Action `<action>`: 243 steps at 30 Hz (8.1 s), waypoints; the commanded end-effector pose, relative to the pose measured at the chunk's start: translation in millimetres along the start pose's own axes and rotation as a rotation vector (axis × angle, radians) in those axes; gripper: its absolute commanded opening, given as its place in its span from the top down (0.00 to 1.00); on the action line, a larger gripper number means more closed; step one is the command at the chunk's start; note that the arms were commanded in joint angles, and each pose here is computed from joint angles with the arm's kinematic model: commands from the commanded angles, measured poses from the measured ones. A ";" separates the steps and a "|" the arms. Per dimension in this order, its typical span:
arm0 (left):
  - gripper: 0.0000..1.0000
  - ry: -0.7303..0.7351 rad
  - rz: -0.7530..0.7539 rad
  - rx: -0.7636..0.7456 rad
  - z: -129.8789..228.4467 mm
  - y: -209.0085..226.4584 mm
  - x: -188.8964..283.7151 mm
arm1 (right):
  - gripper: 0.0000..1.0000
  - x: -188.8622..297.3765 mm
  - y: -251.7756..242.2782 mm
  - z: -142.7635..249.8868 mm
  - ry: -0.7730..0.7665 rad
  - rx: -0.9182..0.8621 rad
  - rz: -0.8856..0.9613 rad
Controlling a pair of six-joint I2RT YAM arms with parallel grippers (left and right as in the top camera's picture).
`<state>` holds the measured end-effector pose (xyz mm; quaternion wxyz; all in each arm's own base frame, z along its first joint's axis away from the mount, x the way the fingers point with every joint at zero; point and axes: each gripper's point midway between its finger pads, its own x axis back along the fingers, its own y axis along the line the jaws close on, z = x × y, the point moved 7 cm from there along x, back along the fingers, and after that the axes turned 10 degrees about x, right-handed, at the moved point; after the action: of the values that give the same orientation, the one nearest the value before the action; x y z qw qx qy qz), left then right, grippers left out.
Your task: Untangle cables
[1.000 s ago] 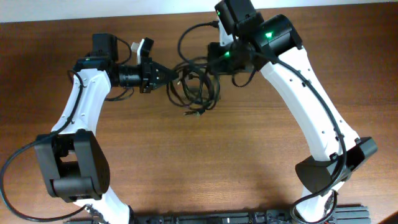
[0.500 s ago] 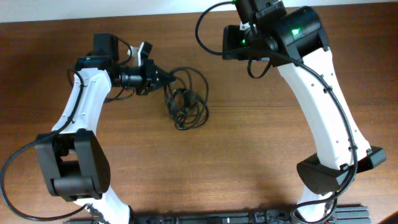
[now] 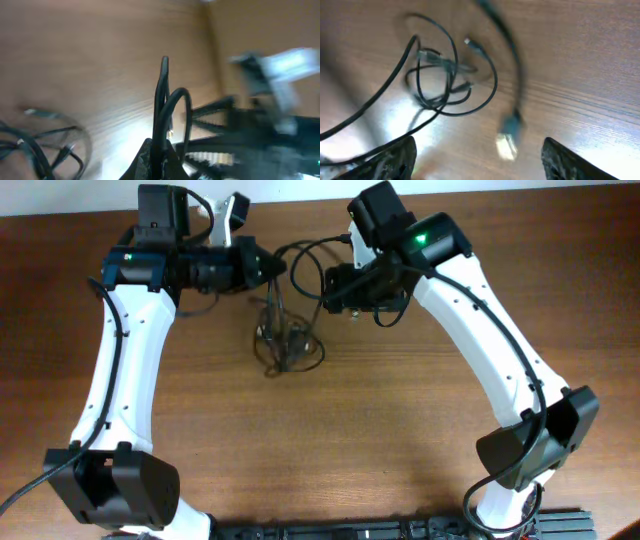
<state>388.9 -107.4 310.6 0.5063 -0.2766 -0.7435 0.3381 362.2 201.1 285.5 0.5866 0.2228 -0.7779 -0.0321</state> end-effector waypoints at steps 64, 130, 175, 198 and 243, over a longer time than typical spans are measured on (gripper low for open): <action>0.00 0.018 0.813 -0.892 32.7 -88.2 33.6 | 0.96 307.5 108.3 -11.8 -0.812 0.332 -0.742; 0.01 -1.215 -0.648 -0.224 -214.3 156.8 172.1 | 0.73 151.4 -85.7 18.3 -0.165 -0.287 0.239; 1.00 -0.678 -0.954 0.274 -187.7 299.3 144.8 | 0.72 118.4 -63.0 21.7 -0.054 -0.223 0.219; 0.45 -0.160 -0.912 0.568 -109.7 363.6 36.7 | 0.71 105.9 -59.6 20.9 -0.025 -0.228 0.150; 0.01 0.112 -0.445 -0.288 -25.5 -14.6 -205.6 | 0.00 158.1 -250.4 48.9 -0.101 -0.689 0.545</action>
<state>490.7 -235.7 218.8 0.5708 -0.2368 -0.7754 0.1300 363.5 -83.5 336.5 0.5742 -0.1889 -0.7861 -0.1289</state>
